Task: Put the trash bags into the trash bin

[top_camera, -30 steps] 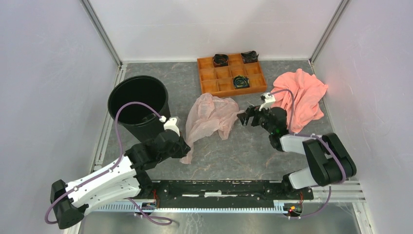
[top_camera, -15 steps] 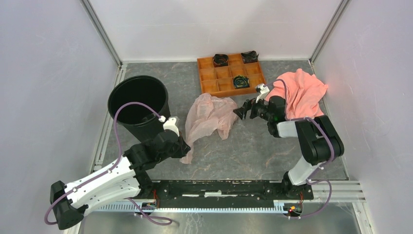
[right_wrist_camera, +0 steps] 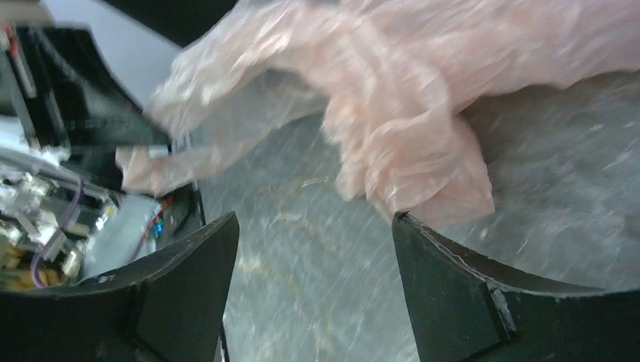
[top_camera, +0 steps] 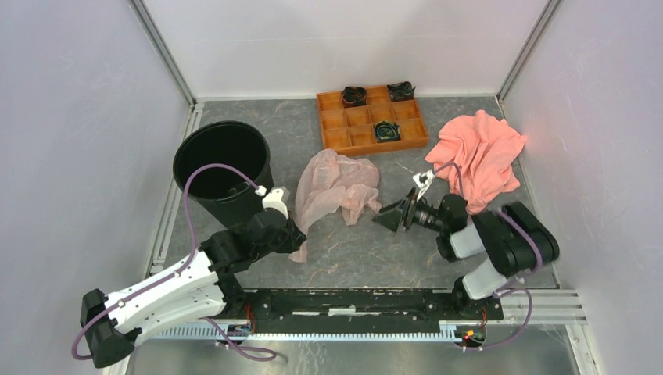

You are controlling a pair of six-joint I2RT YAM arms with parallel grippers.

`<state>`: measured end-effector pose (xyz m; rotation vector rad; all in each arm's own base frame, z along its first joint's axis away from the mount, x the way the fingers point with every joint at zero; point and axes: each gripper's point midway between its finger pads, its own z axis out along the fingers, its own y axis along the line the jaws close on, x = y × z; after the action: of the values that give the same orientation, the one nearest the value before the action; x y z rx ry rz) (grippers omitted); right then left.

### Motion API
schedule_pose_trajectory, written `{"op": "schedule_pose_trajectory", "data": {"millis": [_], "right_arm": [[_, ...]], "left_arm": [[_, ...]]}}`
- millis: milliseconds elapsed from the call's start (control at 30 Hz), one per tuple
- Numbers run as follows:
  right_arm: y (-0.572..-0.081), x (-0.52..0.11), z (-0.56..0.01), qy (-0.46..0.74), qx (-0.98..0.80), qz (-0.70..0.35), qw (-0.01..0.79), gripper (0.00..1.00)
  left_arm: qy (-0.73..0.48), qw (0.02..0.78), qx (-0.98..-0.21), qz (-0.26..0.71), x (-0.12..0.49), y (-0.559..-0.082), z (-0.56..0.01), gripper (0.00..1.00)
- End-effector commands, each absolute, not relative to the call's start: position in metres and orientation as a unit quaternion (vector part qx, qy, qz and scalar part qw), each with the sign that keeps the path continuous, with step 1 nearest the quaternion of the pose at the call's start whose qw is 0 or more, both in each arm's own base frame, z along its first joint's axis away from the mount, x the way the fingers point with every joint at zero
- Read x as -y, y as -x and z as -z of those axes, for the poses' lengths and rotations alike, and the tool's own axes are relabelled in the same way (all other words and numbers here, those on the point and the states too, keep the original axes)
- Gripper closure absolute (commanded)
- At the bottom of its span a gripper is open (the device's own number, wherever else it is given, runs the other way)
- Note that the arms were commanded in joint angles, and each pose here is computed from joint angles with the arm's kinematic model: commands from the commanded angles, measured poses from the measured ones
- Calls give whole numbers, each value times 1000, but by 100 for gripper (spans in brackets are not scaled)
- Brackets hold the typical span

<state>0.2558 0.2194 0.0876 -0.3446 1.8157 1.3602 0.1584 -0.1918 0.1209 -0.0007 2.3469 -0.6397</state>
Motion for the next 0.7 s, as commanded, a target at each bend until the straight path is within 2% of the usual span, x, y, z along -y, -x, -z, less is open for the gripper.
{"op": "schedule_pose_trajectory", "data": {"millis": [0, 133, 233, 333, 400, 467, 567, 667], "right_arm": [[-217, -218, -92, 190, -720, -514, 426, 18], [-222, -197, -69, 242, -779, -370, 444, 13], [-247, -168, -82, 215, -797, -270, 496, 2], [-275, -138, -93, 162, -812, -180, 531, 2], [-291, -132, -104, 152, -807, -157, 548, 2], [-307, -130, -114, 144, -791, -160, 572, 2], [-328, -136, -127, 145, -759, -245, 586, 4], [-329, -166, -144, 237, -699, -312, 598, 7]], "left_arm": [[-6, 376, -893, 247, 194, -169, -130, 92], [-2, 375, -894, 245, 192, -168, -127, 93], [3, 378, -893, 244, 189, -168, -128, 93], [5, 379, -892, 245, 188, -168, -129, 93], [6, 378, -893, 246, 188, -167, -128, 93], [7, 374, -894, 247, 188, -166, -126, 93], [8, 370, -895, 250, 189, -164, -126, 93], [10, 370, -894, 253, 189, -164, -127, 93]]}}
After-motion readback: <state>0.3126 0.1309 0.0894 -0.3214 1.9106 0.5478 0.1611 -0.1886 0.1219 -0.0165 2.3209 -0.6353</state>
